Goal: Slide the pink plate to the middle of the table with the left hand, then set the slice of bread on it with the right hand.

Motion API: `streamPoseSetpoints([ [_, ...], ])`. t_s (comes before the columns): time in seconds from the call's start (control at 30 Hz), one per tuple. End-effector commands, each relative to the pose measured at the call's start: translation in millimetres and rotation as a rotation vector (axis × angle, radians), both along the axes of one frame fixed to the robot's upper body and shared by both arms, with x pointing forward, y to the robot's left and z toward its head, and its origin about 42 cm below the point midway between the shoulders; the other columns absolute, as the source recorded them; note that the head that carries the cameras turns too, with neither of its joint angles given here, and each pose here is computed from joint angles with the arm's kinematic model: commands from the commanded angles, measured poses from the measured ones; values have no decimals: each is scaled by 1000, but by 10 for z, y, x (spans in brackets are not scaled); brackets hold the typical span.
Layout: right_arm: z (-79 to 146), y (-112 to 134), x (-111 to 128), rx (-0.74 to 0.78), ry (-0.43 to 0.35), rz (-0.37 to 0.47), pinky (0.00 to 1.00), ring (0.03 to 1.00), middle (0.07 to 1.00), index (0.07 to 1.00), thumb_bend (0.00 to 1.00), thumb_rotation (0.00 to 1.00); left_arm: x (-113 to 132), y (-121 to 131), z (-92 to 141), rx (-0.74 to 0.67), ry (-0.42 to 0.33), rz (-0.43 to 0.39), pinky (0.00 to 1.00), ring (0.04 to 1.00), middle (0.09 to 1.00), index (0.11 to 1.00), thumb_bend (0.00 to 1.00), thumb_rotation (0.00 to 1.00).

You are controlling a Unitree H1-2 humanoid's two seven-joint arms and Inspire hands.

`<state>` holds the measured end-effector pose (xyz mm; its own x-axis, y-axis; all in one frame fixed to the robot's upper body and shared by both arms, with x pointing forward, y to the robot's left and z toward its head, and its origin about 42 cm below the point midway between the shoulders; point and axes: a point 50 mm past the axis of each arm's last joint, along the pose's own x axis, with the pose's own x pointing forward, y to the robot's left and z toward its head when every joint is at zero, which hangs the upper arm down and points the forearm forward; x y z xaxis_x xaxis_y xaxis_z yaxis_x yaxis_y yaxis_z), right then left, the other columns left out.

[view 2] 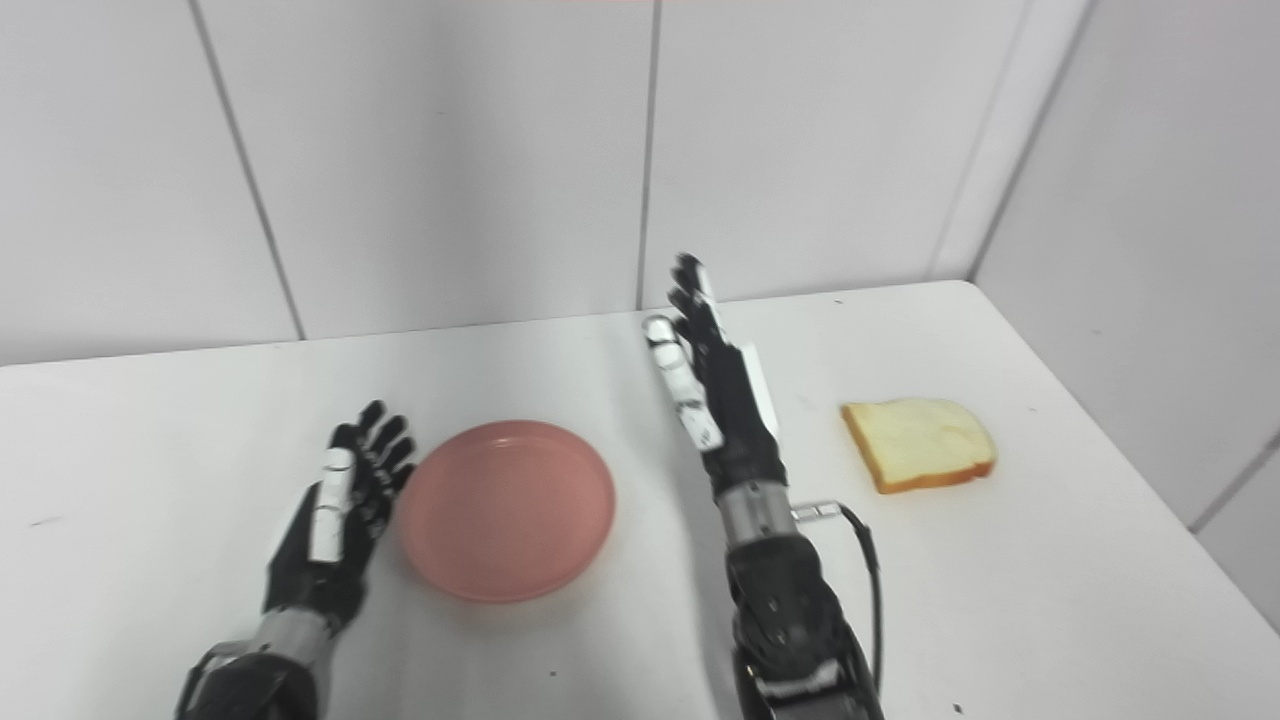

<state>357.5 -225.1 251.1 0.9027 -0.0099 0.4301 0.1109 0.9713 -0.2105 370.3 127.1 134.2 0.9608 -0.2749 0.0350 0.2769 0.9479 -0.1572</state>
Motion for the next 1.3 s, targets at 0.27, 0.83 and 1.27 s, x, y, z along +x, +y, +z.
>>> streamPoseSetpoints([
  [0.27, 735, -274, 88, -135, -163, -14, 950, 948, 984, 990, 609, 907, -17, 79, 132, -17, -83, 15, 949, 949, 968, 976, 675, 986],
  [0.83, 1440, -1257, -54, -787, 124, -80, 916, 989, 999, 1000, 989, 448, -92, 253, 200, 14, -139, -21, 977, 979, 997, 999, 654, 1000],
  [1.27, 1570, -1794, -32, -1102, 450, -118, 872, 962, 988, 999, 1000, 280, -179, 274, 344, 11, -191, -32, 963, 970, 985, 991, 663, 1000],
])
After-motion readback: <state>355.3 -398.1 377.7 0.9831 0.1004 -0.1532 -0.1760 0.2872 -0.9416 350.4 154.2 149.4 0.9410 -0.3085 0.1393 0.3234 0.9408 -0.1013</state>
